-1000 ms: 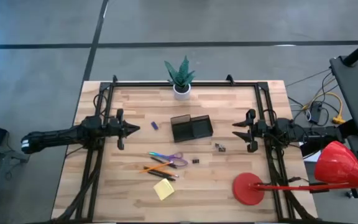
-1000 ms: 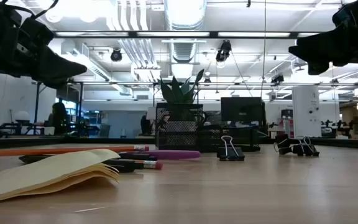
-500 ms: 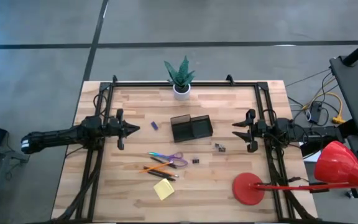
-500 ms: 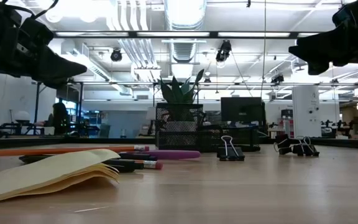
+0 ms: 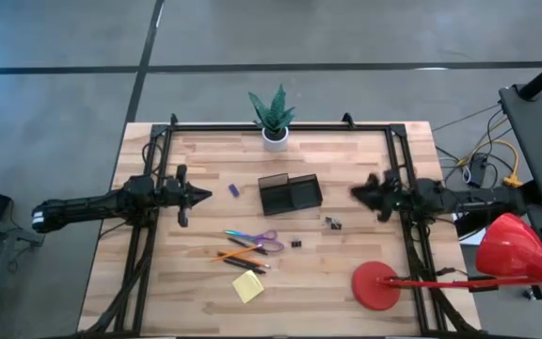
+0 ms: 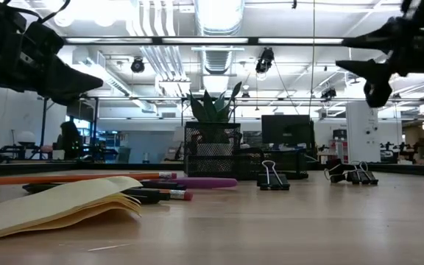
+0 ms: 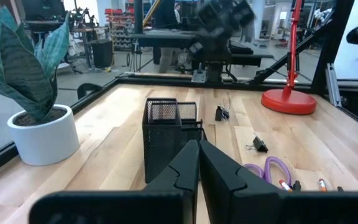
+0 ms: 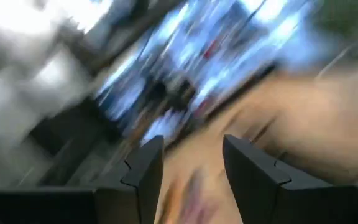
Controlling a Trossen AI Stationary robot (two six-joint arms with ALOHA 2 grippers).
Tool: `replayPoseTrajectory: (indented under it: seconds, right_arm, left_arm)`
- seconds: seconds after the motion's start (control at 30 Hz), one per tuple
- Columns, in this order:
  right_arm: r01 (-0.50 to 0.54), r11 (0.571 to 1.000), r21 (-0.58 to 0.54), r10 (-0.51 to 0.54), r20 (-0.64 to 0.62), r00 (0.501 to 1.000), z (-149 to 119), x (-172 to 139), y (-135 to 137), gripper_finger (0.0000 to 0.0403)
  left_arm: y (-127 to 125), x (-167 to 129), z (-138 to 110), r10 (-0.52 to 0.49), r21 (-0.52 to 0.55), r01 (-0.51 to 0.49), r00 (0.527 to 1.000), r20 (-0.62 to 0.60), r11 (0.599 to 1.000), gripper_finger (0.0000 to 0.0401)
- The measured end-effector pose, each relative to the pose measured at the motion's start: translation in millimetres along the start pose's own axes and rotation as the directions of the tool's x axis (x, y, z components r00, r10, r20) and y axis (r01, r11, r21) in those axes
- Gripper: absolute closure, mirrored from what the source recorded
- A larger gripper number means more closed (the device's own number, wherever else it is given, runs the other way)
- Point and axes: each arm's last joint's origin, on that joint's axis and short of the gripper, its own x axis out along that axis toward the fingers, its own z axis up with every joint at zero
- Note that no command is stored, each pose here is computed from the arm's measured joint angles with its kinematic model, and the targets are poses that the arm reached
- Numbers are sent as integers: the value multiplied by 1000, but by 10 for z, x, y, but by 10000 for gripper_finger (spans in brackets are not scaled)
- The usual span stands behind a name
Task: Pick and place office supplies into organizer
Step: Put the top right black clip into the black organizer
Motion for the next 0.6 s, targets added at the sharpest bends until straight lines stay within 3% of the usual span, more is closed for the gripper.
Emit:
replayPoseTrajectory:
  seconds: [0.1,0.13,0.2,0.23,0.3,0.37,0.43,0.5,0.6]
  right_arm:
    - [-58,996,72,63,-62,996,51,101,115,248]
    - [-62,997,56,67,-81,994,104,146,181,248]
    - [-54,998,-33,50,-132,990,219,260,311,248]
    - [-47,997,-67,37,-145,989,287,331,377,248]
    - [-9,1000,-24,6,-120,993,434,483,506,248]
    - [22,995,96,-18,-43,999,651,644,686,248]
    - [24,989,147,-31,49,998,895,774,873,248]
    - [82,996,47,-85,80,993,1059,907,988,248]
    - [174,979,-107,-176,-10,984,1161,1078,1092,248]
  left_arm:
    - [1,2,-5,0,0,0,1000,-5,1000,401]
    - [2,1,-1,8,8,-8,1000,-1,1000,401]
    - [33,0,56,115,56,-118,992,58,991,401]
    - [48,-5,108,169,44,-174,979,112,984,401]
    - [54,-29,246,199,-98,-180,947,253,979,401]
    - [50,-89,416,199,-274,-83,882,427,958,401]
    - [43,-183,575,192,-383,62,785,590,922,401]
    - [35,-299,704,183,-411,201,667,722,889,401]
    - [20,-439,811,154,-357,306,530,834,882,401]
